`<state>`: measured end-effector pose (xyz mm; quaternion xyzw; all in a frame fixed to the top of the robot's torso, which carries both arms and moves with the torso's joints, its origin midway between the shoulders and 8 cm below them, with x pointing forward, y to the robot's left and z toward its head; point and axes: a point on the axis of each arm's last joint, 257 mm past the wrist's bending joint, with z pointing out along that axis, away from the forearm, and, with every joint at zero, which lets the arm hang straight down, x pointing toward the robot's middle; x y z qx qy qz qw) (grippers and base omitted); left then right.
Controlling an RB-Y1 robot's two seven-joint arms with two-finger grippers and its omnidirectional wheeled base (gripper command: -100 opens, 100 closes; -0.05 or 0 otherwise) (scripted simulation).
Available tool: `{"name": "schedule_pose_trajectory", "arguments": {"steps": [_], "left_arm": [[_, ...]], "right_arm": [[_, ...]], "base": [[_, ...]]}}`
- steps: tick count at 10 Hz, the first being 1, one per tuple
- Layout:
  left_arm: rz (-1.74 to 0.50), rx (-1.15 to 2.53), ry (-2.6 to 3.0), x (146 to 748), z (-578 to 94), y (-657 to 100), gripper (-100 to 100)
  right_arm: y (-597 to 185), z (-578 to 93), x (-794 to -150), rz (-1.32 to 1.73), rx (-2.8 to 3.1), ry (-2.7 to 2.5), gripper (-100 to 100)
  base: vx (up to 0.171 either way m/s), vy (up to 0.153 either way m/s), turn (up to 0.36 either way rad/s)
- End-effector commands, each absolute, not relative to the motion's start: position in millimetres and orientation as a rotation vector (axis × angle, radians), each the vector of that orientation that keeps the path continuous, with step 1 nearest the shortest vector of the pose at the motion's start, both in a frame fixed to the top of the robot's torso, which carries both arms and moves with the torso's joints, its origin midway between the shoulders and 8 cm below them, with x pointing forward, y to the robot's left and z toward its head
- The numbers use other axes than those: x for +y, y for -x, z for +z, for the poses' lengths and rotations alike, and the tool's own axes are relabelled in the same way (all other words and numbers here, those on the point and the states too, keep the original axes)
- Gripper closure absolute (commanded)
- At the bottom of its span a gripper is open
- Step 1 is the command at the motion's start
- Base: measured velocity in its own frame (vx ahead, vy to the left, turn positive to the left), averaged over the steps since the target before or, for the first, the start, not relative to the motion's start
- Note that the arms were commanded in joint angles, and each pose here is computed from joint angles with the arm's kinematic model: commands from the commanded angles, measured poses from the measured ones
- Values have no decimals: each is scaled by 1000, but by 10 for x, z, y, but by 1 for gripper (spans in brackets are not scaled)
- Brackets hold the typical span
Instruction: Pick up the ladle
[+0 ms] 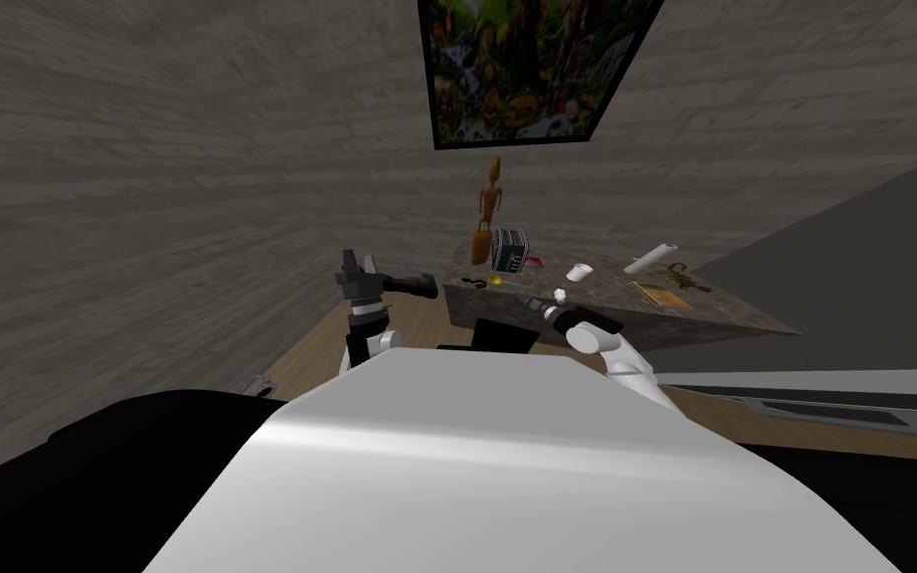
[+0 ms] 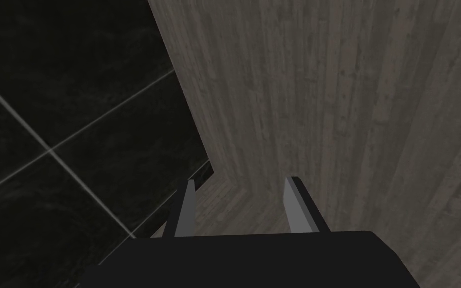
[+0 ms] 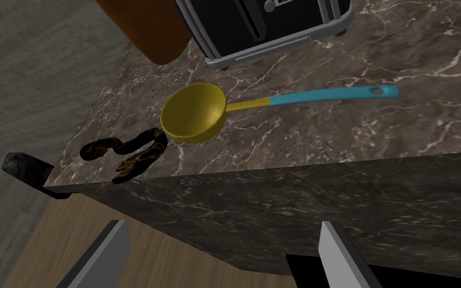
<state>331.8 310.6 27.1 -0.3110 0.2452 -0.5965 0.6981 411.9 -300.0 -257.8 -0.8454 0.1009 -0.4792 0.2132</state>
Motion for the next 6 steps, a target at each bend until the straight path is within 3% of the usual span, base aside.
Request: {"name": "schedule_pose_trajectory", "arguments": {"steps": [1,6], "left_arm": [[-1330,547,693,3106,271,-3318,0],[-1330,547,693,3106,271,-3318,0]], "right_arm": [[-4096,-2602,-3030,-1310,302,2349,-100],[-4018,-2677,-3137,-1238,387,2358,-100]], "base": [[8,11,93],[14,4,33]]}}
